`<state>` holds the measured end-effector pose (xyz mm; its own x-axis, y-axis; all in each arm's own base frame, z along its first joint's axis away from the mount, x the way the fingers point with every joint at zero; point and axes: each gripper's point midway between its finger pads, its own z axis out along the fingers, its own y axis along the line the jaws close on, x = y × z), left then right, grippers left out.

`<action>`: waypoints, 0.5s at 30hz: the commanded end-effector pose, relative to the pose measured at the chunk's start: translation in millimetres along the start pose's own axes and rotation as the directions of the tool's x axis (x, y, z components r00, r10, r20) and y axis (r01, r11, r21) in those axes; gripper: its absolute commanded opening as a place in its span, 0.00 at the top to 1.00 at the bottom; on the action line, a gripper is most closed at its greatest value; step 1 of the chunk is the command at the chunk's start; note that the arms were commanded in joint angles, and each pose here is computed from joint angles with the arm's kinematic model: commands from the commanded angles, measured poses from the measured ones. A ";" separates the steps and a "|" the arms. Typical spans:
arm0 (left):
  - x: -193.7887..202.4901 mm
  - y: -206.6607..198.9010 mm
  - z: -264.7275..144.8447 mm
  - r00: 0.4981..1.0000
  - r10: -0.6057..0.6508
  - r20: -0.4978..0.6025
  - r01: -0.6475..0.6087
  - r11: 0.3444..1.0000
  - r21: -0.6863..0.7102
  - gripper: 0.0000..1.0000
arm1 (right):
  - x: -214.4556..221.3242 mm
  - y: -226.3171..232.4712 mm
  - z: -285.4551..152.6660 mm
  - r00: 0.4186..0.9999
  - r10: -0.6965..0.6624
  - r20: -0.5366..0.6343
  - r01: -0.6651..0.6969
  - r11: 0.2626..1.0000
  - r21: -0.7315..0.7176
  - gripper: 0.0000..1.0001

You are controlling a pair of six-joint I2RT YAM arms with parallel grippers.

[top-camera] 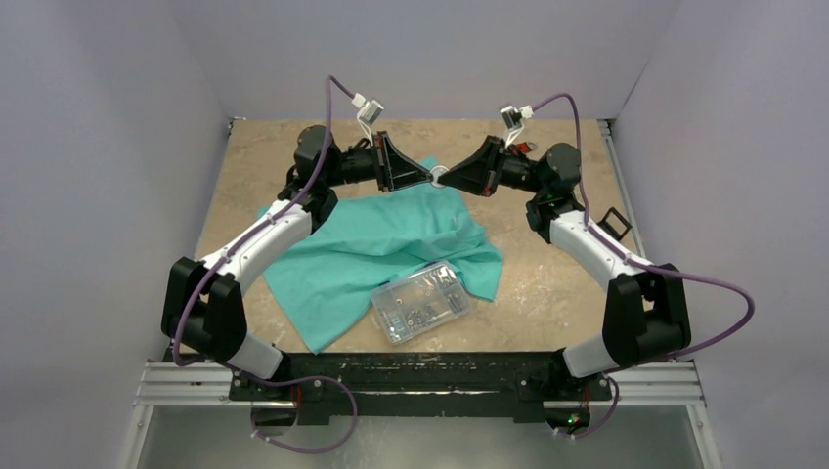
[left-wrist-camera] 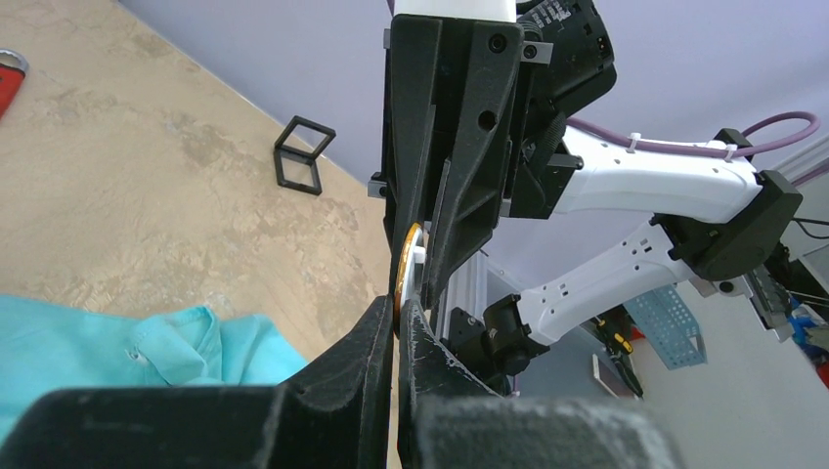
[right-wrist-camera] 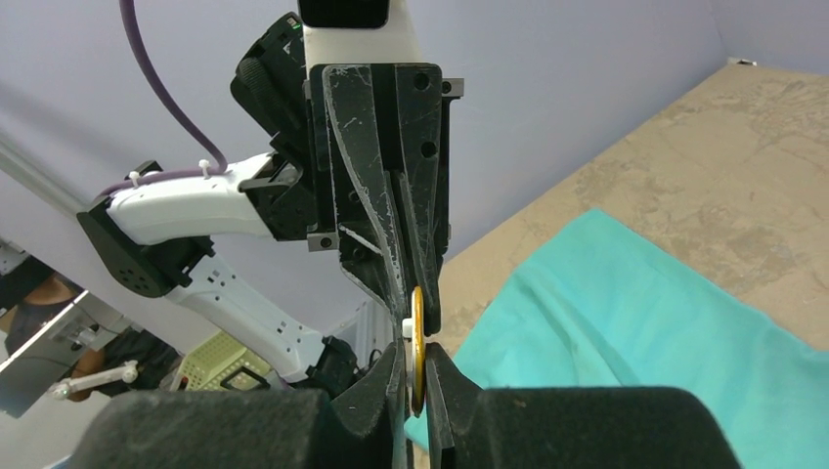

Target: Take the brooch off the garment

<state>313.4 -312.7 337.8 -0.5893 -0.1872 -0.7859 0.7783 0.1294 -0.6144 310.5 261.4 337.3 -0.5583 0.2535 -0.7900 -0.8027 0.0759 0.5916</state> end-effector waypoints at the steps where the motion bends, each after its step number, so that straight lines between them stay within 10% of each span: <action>1: -25.0 -2.2 -6.0 0.994 0.080 0.070 -0.079 0.997 -0.007 1.00 | -10.0 -7.7 -7.3 0.999 -0.026 0.032 0.024 0.998 0.051 0.89; 15: -20.0 -13.8 -2.0 0.975 0.220 0.018 -0.220 0.975 0.013 1.00 | -2.1 -16.8 -0.9 1.000 -0.008 -0.023 0.009 0.999 0.043 0.91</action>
<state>317.1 -311.6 327.0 -0.5404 -0.1540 -0.8272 0.8120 0.1622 -0.5607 315.3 262.4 324.4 -0.5846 0.2300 -0.7781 -0.7832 0.0907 0.6152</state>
